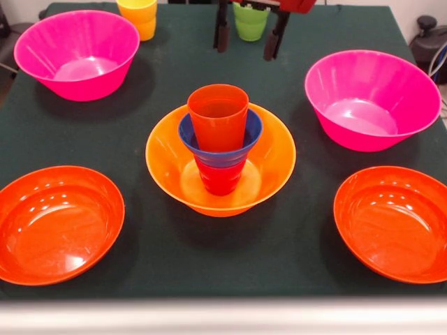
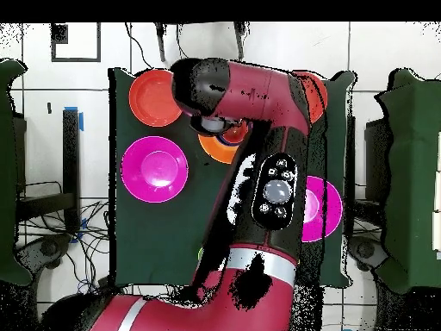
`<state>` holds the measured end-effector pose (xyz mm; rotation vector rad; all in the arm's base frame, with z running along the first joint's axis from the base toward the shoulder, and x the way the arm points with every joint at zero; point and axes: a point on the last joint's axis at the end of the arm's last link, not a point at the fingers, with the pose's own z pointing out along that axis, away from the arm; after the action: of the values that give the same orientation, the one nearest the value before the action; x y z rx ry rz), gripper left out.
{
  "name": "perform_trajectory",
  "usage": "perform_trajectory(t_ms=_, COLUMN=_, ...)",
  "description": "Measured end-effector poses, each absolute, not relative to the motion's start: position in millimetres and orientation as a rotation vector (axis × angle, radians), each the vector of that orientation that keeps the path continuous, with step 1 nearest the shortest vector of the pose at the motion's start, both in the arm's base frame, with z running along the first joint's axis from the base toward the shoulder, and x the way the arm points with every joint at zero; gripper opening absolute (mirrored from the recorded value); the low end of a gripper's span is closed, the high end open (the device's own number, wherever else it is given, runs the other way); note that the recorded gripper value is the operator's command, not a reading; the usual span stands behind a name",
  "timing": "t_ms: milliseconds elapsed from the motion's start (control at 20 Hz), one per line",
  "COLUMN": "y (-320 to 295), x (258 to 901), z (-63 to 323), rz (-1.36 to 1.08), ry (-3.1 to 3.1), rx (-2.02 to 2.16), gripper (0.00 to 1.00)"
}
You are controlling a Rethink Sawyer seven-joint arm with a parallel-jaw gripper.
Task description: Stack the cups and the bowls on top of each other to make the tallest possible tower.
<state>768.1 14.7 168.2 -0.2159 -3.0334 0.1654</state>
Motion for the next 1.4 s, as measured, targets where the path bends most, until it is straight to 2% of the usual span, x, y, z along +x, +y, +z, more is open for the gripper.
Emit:
perform_trajectory(t_ms=400, y=3.1, x=751.2, z=166.2, rz=0.154, ry=-2.997, rx=-0.249, gripper=1.0)
perform_trajectory(t_ms=1050, y=-72.3, x=723.8, z=157.0, rz=0.142, ry=-2.935, rx=-0.399, gripper=1.0)
perform_trajectory(t_ms=1400, y=-84.3, x=720.6, z=155.1, rz=0.147, ry=-2.927, rx=-0.415, gripper=1.0)
